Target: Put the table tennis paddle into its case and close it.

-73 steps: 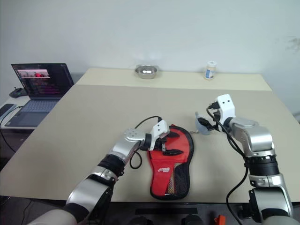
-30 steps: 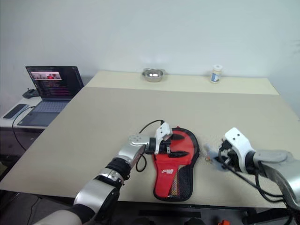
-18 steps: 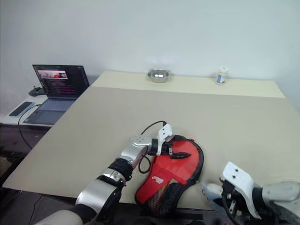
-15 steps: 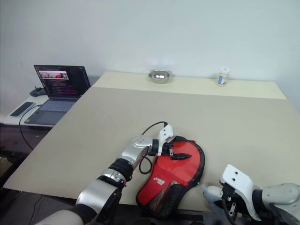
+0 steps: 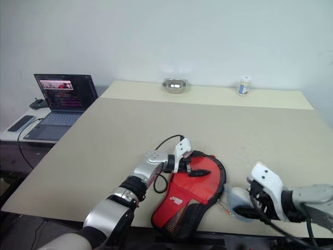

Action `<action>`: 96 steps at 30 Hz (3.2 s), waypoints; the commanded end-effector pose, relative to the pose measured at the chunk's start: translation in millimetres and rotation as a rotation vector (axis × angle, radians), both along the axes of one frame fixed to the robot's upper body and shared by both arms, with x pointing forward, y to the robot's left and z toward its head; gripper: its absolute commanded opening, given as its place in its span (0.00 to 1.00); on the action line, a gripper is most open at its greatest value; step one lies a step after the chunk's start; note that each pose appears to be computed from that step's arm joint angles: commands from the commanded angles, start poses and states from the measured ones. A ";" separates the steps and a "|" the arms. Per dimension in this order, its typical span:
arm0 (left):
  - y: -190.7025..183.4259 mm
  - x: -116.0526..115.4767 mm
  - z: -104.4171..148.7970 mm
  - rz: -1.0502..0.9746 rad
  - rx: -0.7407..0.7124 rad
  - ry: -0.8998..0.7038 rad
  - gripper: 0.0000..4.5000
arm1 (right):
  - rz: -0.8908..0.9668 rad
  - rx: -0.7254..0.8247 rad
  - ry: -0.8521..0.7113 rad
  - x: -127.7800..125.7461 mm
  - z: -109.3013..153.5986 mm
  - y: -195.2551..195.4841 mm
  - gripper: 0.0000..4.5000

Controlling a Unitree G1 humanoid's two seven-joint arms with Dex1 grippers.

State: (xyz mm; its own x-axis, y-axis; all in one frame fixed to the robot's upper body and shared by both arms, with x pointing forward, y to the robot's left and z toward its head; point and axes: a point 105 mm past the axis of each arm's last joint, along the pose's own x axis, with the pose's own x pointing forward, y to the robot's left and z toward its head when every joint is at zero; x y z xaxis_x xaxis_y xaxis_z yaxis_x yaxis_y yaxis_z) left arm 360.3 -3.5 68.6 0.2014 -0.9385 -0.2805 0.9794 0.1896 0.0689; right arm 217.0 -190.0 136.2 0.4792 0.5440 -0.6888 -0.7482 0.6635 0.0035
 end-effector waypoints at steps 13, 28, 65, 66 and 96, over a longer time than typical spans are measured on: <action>8.9 -4.5 45.9 -0.083 -0.077 -0.079 1.00 | -0.290 0.233 -0.221 88.8 36.7 -5.2 1.00; 92.6 -36.3 81.1 -0.224 0.085 -0.129 1.00 | -0.280 0.285 -0.076 97.3 -26.9 39.0 1.00; 79.8 -52.0 64.1 -0.215 0.078 -0.121 1.00 | 0.123 -0.008 -0.301 176.5 6.5 81.8 0.01; 78.6 -52.5 64.9 -0.215 0.077 -0.121 1.00 | 0.145 -0.019 -0.306 176.5 5.9 86.1 0.01; 51.0 -50.0 60.4 -0.258 0.051 -0.125 1.00 | 0.074 0.164 -0.386 185.8 43.7 126.8 0.79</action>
